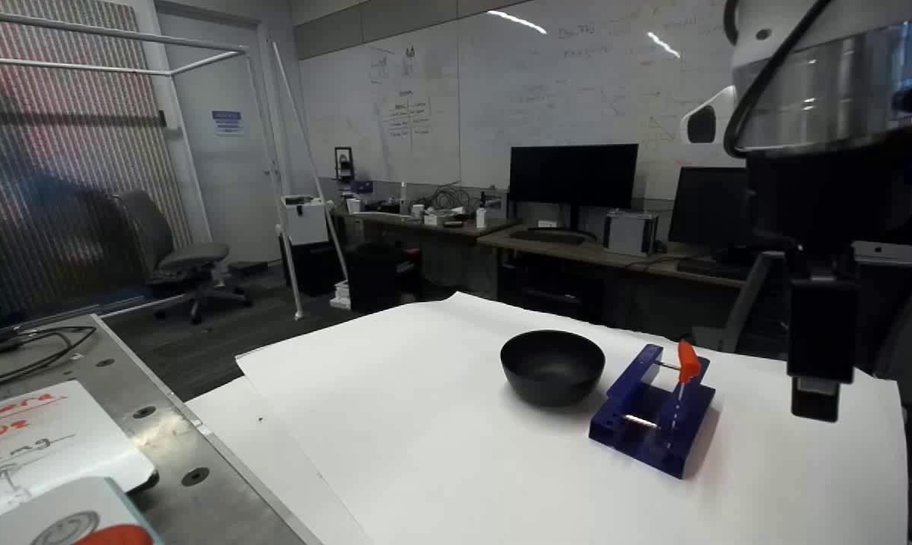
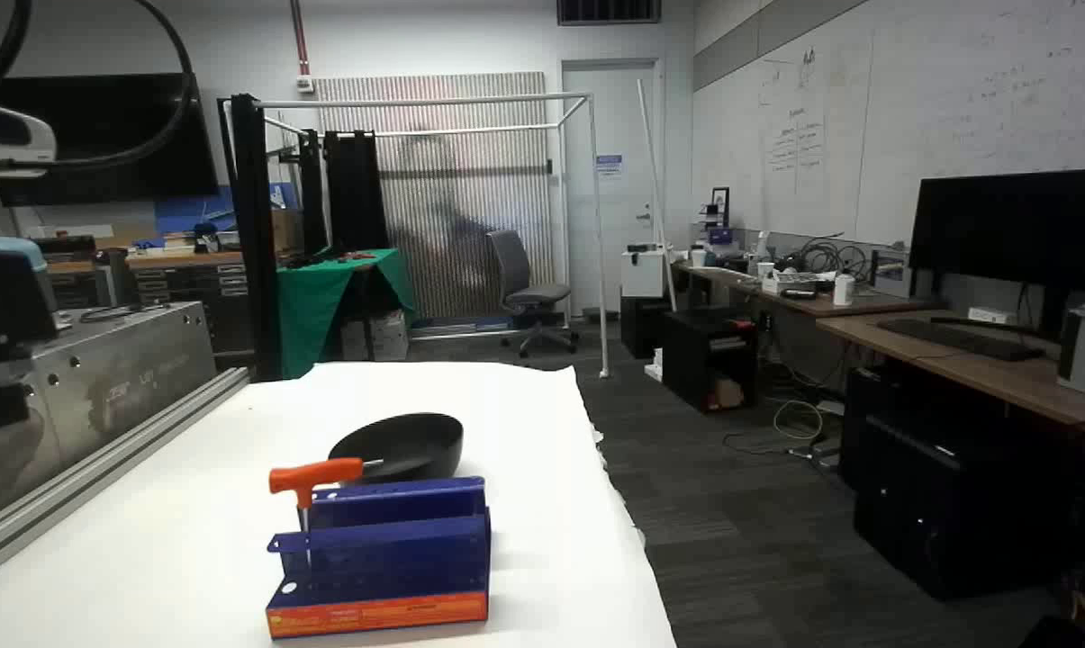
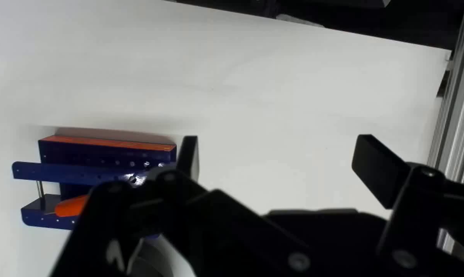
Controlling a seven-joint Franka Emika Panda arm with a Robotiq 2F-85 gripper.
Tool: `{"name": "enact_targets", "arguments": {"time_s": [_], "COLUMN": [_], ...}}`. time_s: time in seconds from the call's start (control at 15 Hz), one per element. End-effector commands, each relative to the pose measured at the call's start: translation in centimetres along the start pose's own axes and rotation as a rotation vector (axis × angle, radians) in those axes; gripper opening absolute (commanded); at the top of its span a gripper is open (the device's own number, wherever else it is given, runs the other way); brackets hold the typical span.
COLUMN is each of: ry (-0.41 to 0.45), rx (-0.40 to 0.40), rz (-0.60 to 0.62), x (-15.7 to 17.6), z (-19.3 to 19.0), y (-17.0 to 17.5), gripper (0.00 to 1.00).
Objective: Pick up the orange object tool and put it in the bowl
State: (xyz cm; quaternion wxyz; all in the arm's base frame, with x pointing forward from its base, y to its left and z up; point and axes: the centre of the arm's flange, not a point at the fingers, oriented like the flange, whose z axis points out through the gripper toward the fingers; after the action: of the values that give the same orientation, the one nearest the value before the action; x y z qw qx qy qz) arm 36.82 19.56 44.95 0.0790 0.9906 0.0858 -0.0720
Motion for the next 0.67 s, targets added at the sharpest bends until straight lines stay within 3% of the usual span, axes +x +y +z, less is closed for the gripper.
{"name": "enact_targets", "arguments": {"time_s": [0.0,0.13,0.27,0.6], "ry": [0.004,0.013,0.016,0.076], "rx": [0.001,0.003,0.045,0.147], "rz": [0.000,0.000,0.087,0.360], "x": [0.0,0.1,1.9,6.1], "z": [-0.2,-0.6,0.1,3.2], "y": [0.0,0.0,1.7,10.6], "gripper": [1.00,1.00,1.00,1.00]}}
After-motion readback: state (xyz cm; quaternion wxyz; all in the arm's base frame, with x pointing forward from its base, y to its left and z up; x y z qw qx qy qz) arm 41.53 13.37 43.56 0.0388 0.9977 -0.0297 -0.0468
